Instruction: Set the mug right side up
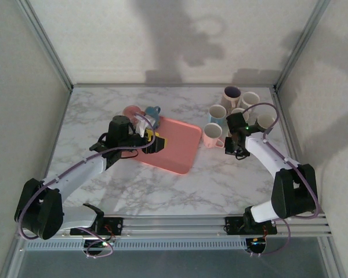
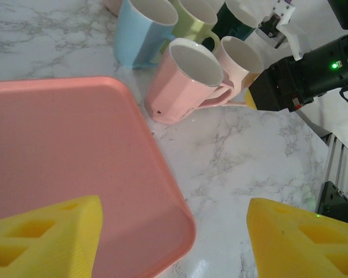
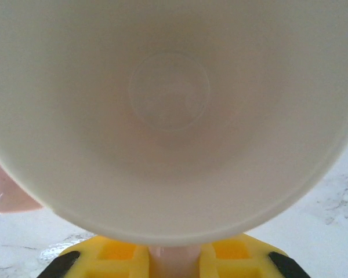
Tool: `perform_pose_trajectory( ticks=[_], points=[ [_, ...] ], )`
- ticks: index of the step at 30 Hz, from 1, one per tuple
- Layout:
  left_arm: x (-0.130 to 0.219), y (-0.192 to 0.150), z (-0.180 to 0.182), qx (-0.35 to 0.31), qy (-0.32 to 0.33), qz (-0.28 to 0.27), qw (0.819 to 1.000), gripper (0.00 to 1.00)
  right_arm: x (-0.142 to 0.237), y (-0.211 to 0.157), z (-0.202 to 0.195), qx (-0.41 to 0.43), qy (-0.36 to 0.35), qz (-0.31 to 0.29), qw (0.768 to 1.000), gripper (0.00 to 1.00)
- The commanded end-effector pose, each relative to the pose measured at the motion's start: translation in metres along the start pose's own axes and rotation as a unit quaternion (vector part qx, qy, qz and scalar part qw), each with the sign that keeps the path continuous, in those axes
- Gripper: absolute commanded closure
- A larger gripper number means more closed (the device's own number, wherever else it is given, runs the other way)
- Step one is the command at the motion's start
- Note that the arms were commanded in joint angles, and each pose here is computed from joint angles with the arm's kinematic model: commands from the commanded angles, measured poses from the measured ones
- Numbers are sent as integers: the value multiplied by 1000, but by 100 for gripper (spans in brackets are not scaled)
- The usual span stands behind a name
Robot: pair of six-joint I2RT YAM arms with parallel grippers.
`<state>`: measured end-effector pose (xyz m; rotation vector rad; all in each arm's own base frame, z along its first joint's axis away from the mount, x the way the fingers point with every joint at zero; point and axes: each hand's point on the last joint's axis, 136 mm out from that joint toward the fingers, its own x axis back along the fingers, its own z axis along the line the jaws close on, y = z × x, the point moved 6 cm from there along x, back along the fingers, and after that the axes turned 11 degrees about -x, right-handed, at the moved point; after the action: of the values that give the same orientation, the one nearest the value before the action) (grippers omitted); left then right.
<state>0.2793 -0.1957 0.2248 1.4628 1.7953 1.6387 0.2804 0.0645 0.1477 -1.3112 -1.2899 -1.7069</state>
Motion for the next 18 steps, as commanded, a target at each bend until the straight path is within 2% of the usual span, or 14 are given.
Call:
perform_pose_trajectory(
  ticks=[1, 8, 14, 18],
  points=[
    [-2, 10, -3, -19, 0, -8, 1000, 34, -4, 12, 5, 2, 3, -34, 999, 98],
    [-4, 9, -1, -12, 10, -7, 1000, 34, -12, 11, 7, 3, 4, -30, 1000, 87],
    [-3, 9, -2, -11, 11, -6, 1000, 35, -20, 6, 5, 5, -1, -19, 1000, 83],
    [-2, 9, -2, -11, 11, -7, 1000, 35, -21, 2, 4, 6, -2, -12, 1000, 69]
  ],
)
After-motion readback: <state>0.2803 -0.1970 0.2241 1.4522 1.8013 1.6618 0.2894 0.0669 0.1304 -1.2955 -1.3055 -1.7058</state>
